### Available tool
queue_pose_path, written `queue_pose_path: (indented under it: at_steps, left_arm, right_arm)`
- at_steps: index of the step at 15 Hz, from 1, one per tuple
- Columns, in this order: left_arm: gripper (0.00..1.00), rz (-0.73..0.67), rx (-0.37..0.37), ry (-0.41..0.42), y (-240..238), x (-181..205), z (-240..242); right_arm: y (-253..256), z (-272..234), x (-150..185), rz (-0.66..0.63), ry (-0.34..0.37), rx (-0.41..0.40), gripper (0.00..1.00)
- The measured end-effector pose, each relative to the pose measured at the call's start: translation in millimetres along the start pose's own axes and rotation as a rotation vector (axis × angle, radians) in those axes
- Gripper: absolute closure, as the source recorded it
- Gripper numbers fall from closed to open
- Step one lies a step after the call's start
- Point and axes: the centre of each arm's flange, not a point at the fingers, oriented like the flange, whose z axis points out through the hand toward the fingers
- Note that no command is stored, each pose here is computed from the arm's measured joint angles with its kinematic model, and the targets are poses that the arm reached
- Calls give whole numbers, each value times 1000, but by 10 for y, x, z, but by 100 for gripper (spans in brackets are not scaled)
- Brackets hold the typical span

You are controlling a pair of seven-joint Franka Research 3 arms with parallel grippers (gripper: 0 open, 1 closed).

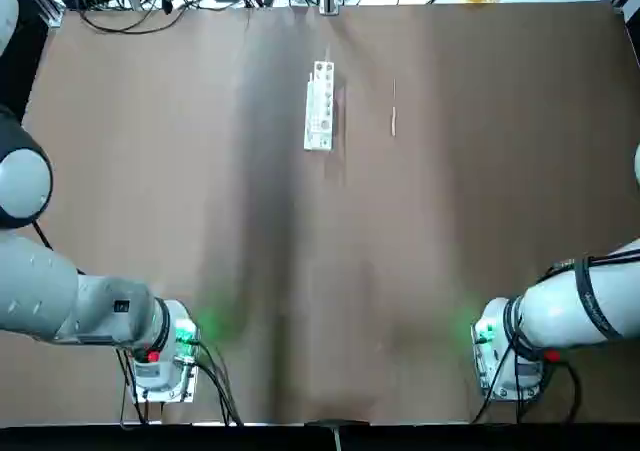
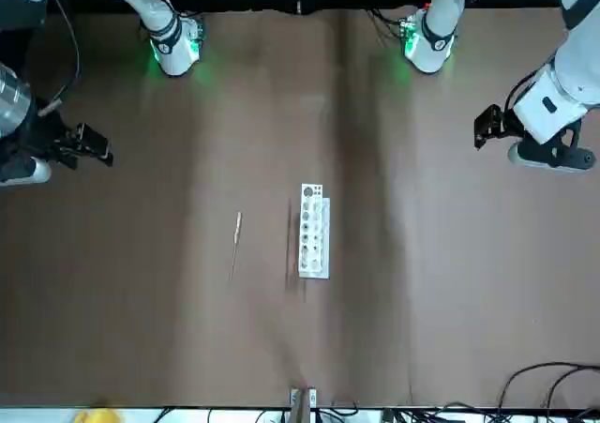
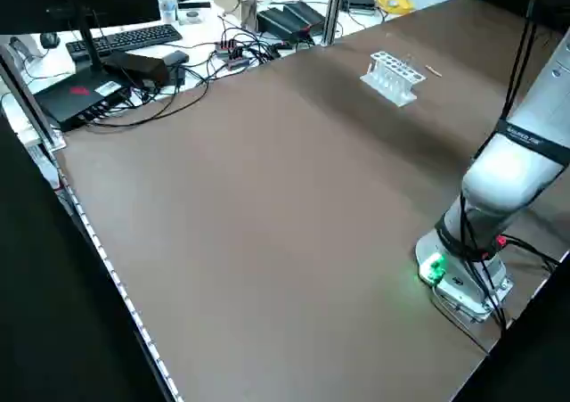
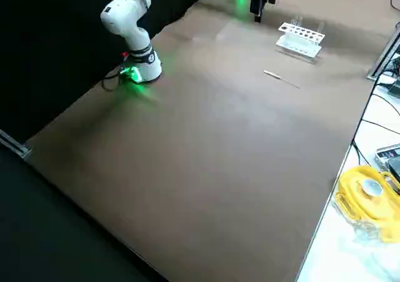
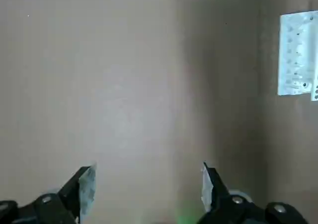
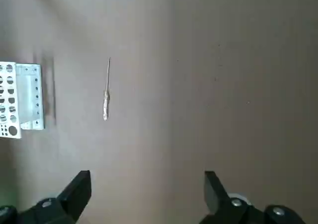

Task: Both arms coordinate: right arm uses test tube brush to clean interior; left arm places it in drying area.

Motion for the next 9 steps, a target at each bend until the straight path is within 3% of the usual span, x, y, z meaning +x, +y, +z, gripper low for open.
queue_pose_path:
  at_steps: [3, 9]
  left_arm:
    - [0, 2, 0, 0, -5, -1, 0]
    - [0, -5, 0, 0, -44, -1, -1]
  right_arm:
    - [21, -11, -14, 2, 6, -8, 0]
    - [-25, 57, -19, -32, -1, -96, 0]
